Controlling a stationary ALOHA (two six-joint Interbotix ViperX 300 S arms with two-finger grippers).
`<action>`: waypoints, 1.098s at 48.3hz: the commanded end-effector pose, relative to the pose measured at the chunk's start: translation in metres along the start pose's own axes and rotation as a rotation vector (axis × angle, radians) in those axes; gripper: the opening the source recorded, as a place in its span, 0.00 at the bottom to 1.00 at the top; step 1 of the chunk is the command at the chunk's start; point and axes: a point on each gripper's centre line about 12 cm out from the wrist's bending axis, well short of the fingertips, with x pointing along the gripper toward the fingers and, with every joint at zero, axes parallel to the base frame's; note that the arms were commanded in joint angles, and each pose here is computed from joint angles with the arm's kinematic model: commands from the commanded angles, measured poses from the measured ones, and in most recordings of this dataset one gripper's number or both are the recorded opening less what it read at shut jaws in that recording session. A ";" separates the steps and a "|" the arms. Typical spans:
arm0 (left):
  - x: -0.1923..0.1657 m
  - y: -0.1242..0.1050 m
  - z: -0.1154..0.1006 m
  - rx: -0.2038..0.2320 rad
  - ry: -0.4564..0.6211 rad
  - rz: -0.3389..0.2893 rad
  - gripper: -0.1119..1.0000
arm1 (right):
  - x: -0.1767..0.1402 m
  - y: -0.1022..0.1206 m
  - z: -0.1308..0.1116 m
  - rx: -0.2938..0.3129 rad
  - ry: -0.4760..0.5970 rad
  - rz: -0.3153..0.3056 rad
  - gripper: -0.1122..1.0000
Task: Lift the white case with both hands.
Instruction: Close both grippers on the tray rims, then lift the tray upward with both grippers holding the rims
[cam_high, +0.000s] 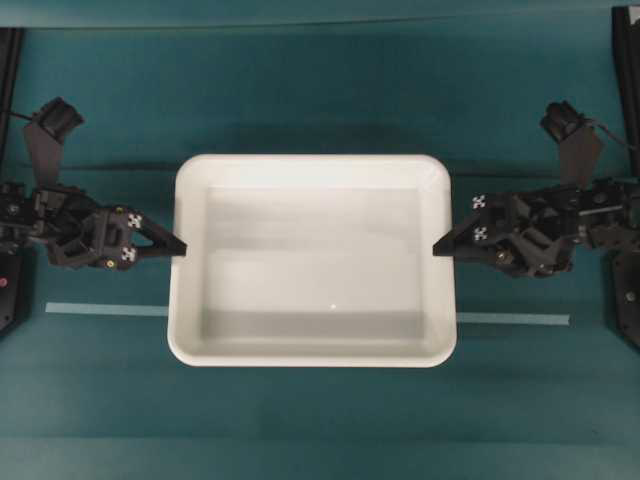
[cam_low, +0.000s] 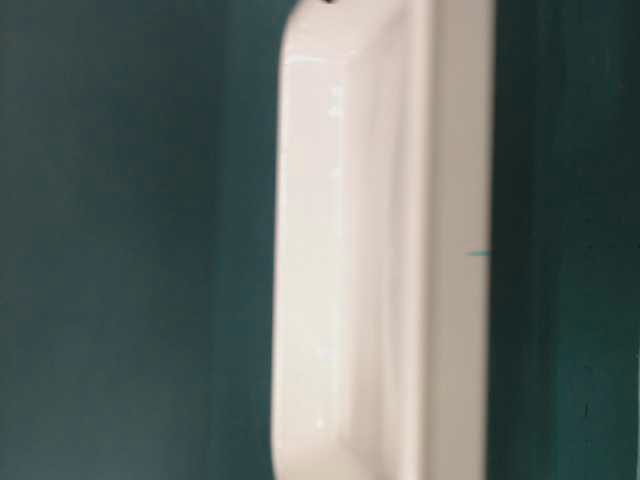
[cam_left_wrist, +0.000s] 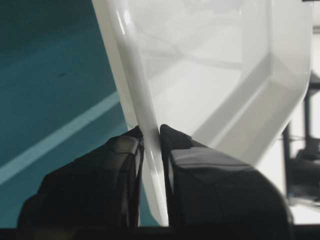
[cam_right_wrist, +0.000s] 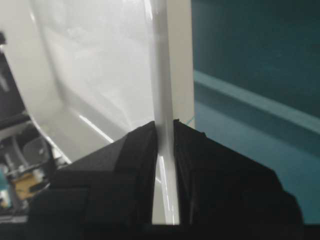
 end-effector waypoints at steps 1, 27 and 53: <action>-0.004 -0.018 0.004 -0.020 -0.011 -0.054 0.19 | -0.006 0.018 0.000 -0.001 0.004 0.040 0.20; -0.035 -0.077 0.022 -0.056 -0.052 -0.212 0.16 | -0.044 0.066 -0.005 0.020 0.038 0.177 0.20; -0.051 -0.120 0.029 -0.053 -0.041 -0.243 0.16 | -0.087 0.115 -0.006 0.064 0.048 0.361 0.20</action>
